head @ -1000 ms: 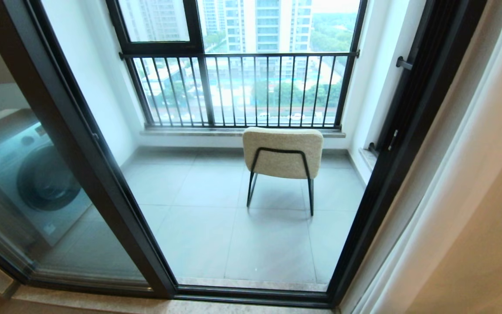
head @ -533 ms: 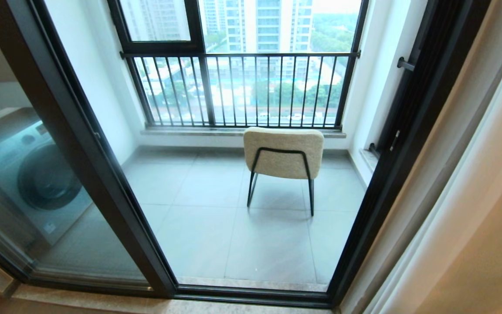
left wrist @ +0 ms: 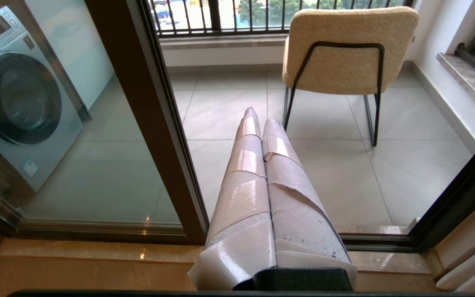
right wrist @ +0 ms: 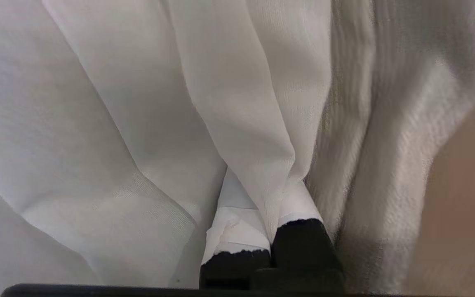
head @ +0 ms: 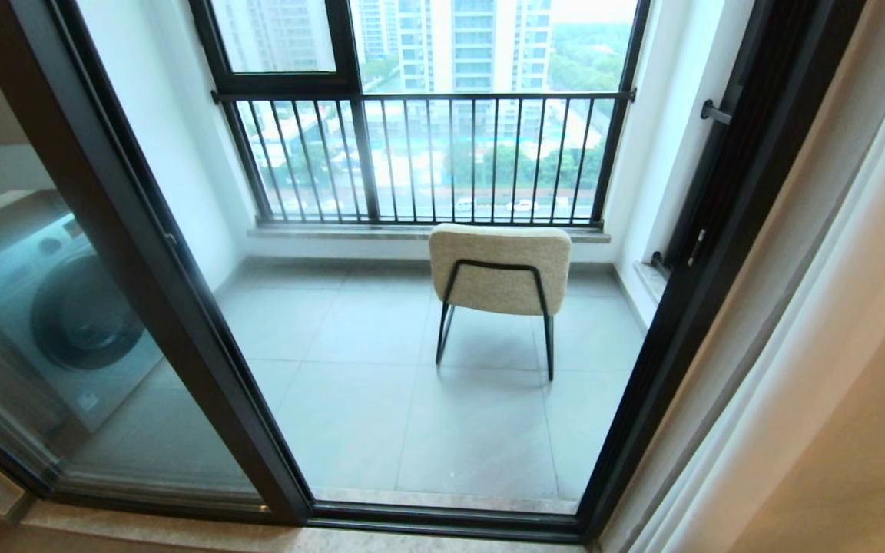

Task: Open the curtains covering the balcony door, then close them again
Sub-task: Pull the inner curtains open on both sides

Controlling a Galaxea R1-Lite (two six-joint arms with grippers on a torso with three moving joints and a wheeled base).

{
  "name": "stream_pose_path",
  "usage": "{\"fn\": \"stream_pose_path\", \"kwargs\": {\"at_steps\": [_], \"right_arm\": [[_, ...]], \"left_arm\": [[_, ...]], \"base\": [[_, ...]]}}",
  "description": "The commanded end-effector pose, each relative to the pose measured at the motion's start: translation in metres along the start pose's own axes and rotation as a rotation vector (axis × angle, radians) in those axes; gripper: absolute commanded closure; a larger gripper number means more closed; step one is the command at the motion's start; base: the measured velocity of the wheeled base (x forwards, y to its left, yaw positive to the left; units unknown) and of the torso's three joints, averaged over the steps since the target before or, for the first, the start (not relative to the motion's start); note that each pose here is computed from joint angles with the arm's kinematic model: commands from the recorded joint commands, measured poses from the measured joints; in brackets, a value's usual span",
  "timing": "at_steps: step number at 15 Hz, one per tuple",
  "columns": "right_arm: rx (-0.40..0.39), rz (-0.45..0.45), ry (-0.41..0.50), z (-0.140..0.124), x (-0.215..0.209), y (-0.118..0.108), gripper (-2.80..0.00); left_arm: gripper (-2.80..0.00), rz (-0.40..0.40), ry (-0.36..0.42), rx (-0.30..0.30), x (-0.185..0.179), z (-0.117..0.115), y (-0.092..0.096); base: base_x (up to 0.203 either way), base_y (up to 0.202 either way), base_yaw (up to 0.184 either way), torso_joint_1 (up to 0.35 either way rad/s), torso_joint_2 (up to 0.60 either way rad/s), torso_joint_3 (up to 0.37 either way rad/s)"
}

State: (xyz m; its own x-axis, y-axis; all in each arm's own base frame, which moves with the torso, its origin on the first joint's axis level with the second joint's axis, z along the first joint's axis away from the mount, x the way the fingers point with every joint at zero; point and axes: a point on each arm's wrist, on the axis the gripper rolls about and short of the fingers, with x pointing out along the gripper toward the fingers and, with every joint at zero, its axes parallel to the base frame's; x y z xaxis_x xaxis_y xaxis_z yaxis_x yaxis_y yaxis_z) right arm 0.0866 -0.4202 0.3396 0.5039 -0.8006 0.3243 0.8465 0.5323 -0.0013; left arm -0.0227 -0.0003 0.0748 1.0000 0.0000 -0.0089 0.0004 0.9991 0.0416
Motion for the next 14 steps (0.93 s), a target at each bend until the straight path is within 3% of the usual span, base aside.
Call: {"fn": "stream_pose_path", "kwargs": {"at_steps": [1,6,11,14], "right_arm": [[0.010,0.119,0.013,0.012,-0.009,0.018,0.00],[0.056,0.376,0.073,0.029,-0.042,0.067,0.00],[0.112,0.519,0.113,0.042,-0.076,0.109,0.00],[0.144,0.672,0.111,0.058,-0.101,0.129,0.00]], "left_arm": [[0.00,0.000,0.001,0.001,0.000,0.000,0.000],[0.00,0.000,0.002,0.000,0.000,0.000,0.000],[0.00,0.000,0.000,0.000,0.000,0.000,0.000],[0.00,0.000,0.002,0.001,0.000,0.000,0.000]], "base": [[0.000,0.000,0.000,0.000,0.00,0.000],[0.000,0.000,0.000,0.000,0.00,0.000],[0.000,0.000,0.000,0.000,0.00,0.000],[0.000,0.000,0.000,0.000,0.00,0.000]]}}
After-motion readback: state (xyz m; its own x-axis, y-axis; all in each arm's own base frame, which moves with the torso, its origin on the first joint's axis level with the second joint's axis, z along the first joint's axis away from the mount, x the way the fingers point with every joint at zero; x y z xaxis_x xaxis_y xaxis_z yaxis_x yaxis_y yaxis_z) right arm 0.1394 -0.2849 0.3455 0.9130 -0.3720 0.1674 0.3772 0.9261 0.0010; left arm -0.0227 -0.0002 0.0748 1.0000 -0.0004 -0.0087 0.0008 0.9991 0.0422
